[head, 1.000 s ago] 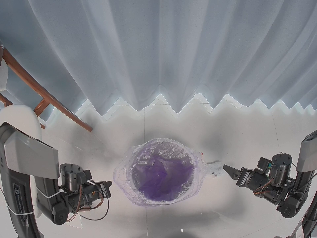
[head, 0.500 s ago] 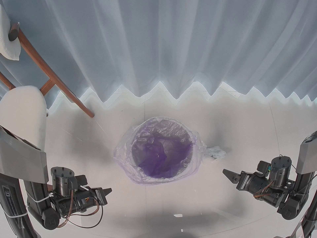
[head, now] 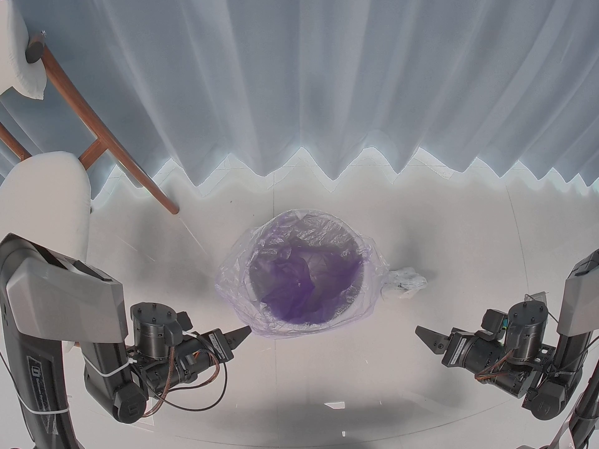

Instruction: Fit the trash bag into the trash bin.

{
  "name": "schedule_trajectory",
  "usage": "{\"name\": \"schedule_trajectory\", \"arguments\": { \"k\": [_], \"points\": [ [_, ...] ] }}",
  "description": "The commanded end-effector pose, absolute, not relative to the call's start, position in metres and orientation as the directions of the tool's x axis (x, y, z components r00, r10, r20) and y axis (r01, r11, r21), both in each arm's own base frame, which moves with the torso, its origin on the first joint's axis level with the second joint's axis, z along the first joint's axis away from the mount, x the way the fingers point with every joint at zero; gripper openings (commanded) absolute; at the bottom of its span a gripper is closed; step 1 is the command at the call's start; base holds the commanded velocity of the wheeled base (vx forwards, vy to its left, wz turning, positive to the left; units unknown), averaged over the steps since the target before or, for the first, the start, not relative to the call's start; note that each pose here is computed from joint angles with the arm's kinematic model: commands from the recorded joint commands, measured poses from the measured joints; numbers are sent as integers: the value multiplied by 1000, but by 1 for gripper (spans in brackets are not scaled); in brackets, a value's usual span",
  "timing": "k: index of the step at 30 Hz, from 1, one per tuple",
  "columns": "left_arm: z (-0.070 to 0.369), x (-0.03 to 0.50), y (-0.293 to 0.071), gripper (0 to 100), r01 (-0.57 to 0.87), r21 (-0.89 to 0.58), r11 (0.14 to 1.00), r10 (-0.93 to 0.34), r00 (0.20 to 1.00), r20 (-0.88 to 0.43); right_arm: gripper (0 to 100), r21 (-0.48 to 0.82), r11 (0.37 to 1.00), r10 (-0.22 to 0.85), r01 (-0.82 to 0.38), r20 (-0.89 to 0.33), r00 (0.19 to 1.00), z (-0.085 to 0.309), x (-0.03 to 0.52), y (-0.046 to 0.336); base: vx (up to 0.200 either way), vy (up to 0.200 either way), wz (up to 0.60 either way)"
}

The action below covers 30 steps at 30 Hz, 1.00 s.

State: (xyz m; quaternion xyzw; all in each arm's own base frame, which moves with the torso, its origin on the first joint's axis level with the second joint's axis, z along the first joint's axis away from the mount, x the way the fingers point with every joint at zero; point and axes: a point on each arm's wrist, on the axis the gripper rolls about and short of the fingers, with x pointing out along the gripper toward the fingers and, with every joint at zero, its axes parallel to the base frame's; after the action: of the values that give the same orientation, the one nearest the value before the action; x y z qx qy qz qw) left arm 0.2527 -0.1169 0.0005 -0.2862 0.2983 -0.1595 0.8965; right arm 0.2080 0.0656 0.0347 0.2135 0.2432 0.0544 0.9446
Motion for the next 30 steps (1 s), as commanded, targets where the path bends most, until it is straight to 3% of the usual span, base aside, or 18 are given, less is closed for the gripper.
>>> {"name": "schedule_trajectory", "arguments": {
  "k": [1,30],
  "points": [
    [-9,260,-126,100,107,-600,793,-443,777,-447,100,431,902,207,-4,-426,881,36,206,66,0,0,0],
    [-39,295,-129,100,70,-597,799,-398,806,-438,100,458,888,179,34,-413,893,39,200,78,0,0,0]
  ]
}}
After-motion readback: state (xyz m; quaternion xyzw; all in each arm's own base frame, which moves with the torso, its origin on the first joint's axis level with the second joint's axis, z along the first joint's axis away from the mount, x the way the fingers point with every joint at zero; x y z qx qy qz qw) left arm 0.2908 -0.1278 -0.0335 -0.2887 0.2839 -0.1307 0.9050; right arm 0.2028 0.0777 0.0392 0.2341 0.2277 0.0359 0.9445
